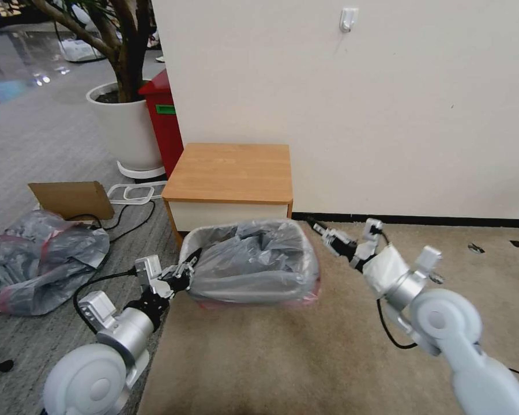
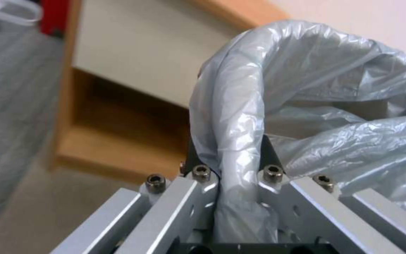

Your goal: Pick up the garbage bag from the table and place it over the trash can.

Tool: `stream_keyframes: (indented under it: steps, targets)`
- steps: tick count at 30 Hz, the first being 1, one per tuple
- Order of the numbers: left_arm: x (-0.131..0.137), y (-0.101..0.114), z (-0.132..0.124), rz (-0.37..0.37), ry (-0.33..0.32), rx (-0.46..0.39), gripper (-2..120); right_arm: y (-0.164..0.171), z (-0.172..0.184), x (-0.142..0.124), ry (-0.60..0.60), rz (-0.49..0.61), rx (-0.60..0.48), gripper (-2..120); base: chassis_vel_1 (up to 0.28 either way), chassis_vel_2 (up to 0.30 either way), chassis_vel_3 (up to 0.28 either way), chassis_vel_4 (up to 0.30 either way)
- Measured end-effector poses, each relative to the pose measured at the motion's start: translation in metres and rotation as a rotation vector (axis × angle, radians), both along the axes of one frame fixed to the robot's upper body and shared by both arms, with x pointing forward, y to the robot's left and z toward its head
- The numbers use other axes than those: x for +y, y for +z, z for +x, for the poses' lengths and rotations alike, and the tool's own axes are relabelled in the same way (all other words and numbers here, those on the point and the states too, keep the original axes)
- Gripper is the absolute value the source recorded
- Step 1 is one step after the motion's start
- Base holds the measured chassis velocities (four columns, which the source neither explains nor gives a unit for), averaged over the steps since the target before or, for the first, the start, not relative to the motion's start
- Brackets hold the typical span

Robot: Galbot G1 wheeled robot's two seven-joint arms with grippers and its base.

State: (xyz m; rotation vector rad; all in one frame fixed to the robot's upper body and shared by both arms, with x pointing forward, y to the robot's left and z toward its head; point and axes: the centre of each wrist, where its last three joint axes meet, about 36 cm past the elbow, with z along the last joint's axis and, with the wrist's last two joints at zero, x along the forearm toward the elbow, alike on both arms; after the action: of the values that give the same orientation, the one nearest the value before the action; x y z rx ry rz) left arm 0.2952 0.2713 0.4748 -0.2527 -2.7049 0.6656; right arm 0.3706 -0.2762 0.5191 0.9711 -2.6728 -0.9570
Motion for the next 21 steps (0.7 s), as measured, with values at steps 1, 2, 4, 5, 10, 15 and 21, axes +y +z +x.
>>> stream_keyframes:
  steps: [1,2,4,5,10,15,21]
  targets:
    - [0.0,0.0,0.0,0.0,0.0,0.0,5,0.0,0.0,0.0,0.0,0.0,0.0,39,0.0,0.0,0.0,0.0]
    - [-0.002,-0.002,0.0,0.029,0.019,0.017,5,0.017,-0.005,0.006,-0.004,-0.03,-0.035,44,0.0,0.0,0.0,0.0]
    - [-0.005,-0.003,0.0,0.058,0.032,0.027,5,0.03,-0.01,0.014,0.008,-0.07,-0.074,48,0.0,0.0,0.0,0.0]
    - [-0.008,-0.005,-0.001,0.085,0.042,0.034,5,0.041,-0.017,0.026,0.029,-0.12,-0.114,54,0.0,0.0,0.0,0.0]
    - [-0.021,-0.008,-0.005,0.203,0.056,0.025,5,0.062,-0.035,0.075,0.179,-0.293,-0.196,71,0.0,0.0,0.0,0.0]
    - [-0.029,-0.007,-0.01,0.323,0.046,-0.017,5,0.06,-0.022,0.134,0.29,-0.58,-0.324,57,0.0,0.0,0.0,0.0]
    - [-0.031,-0.003,-0.012,0.443,0.04,-0.088,5,0.047,-0.019,0.162,0.368,-0.864,-0.394,36,0.0,0.0,0.0,0.0]
